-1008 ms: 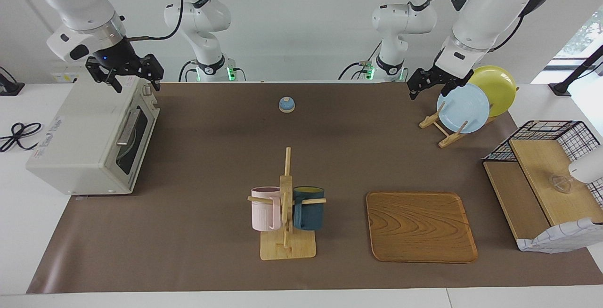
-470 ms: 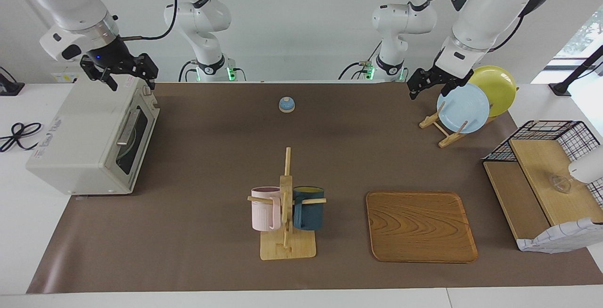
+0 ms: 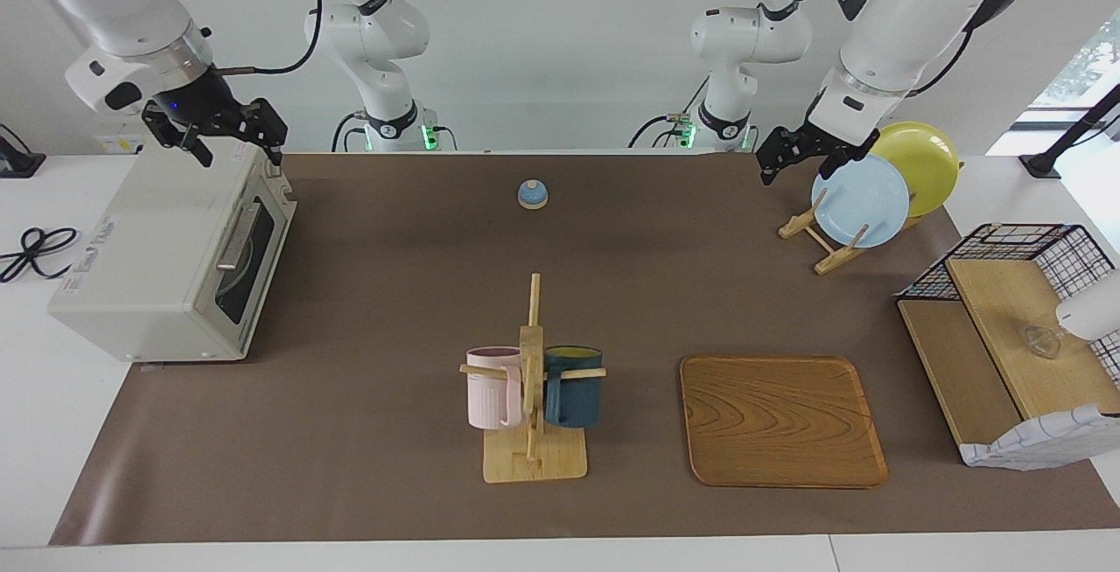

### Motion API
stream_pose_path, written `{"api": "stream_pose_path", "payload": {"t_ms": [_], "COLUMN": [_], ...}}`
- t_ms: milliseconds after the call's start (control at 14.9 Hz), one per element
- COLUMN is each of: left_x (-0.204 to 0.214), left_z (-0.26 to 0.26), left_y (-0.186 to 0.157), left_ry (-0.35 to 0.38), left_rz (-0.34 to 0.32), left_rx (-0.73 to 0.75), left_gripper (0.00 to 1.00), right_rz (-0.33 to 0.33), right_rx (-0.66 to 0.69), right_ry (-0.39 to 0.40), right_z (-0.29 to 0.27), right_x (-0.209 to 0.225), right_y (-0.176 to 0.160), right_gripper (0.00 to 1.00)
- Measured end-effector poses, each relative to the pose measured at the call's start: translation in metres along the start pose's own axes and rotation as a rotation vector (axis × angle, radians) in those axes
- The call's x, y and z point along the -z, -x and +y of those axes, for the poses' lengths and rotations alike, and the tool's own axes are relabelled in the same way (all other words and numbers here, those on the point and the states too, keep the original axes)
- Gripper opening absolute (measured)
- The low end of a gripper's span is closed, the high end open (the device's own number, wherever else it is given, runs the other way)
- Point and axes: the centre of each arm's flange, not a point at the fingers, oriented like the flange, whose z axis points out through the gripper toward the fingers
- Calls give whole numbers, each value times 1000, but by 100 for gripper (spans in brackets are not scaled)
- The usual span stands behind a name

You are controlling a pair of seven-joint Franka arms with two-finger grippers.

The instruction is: Put corn in oven

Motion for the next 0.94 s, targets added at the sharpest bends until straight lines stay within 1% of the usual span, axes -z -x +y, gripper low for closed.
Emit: {"api": "stream_pose_path", "payload": {"t_ms": [941], "left_x": [0], "left_z": [0], "left_y": [0], "left_ry": [0], "left_rz": [0], "left_rx": [0], "left_gripper": [100], "right_rz": [4], "right_rx": [-1], "right_ry": [-1], "right_z": [0], "right_x": [3], "right_y": [3], "right_gripper": [100]}}
